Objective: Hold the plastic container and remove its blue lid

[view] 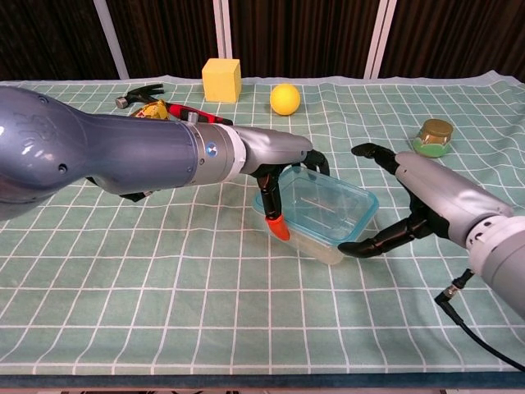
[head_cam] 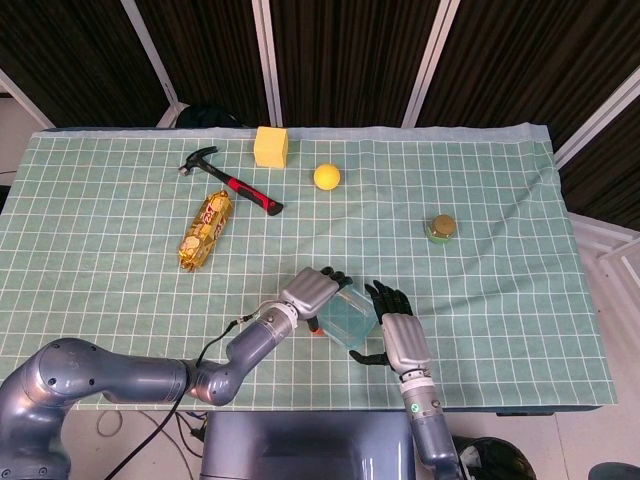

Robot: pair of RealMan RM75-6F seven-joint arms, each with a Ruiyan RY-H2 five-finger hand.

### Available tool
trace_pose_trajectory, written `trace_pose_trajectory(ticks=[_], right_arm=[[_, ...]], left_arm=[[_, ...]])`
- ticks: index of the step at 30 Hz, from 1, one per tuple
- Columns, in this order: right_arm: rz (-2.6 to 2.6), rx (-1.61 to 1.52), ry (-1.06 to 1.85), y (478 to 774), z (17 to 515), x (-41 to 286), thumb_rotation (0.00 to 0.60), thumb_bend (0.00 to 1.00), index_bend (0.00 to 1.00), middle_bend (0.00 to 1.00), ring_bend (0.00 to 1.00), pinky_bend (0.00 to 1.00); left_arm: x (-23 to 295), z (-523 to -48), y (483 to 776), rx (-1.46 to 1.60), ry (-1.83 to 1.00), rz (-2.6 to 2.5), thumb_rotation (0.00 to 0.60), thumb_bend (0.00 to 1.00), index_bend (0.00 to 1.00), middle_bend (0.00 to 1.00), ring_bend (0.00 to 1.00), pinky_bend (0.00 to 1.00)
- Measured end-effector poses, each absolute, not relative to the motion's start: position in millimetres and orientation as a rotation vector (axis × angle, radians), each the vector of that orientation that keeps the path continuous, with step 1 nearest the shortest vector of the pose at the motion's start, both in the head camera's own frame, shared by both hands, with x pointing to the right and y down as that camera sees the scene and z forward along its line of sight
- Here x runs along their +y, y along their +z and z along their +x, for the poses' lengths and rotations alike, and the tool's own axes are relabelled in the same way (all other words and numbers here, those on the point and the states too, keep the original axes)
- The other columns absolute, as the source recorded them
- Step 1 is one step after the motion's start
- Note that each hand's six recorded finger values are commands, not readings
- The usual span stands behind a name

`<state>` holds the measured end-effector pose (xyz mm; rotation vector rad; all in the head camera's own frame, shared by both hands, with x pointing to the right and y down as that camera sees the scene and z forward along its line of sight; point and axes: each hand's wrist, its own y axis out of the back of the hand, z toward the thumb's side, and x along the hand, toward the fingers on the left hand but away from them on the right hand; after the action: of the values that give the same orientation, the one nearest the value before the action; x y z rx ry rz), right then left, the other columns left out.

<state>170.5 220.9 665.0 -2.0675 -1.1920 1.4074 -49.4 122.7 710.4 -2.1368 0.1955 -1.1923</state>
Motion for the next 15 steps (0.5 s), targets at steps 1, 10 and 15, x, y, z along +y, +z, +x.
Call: trace_pose_trajectory(ticks=[1, 10, 15], right_arm=[[-2.068, -1.193, 1.410, 665.3, 171.0, 221.2, 0.600, 0.19, 0.00, 0.00, 0.00, 0.00], [-2.067, -1.197, 1.422, 666.5, 172.0, 222.3, 0.600, 0.19, 0.00, 0.00, 0.00, 0.00], [-2.062, -1.191, 1.433, 668.0, 173.6, 223.0, 0.600, 0.19, 0.00, 0.00, 0.00, 0.00]], left_arm=[[122.9, -48.8, 710.4, 0.197, -1.191, -2.137, 0.600, 0.11, 0.30, 0.31, 0.31, 0.43], [123.1, -46.7, 710.2, 0.205, -1.184, -2.143, 0.600, 0.11, 0.30, 0.31, 0.31, 0.43], [123.2, -48.6, 711.0, 0.210, -1.189, -2.147, 0.600, 0.11, 0.30, 0.31, 0.31, 0.43]])
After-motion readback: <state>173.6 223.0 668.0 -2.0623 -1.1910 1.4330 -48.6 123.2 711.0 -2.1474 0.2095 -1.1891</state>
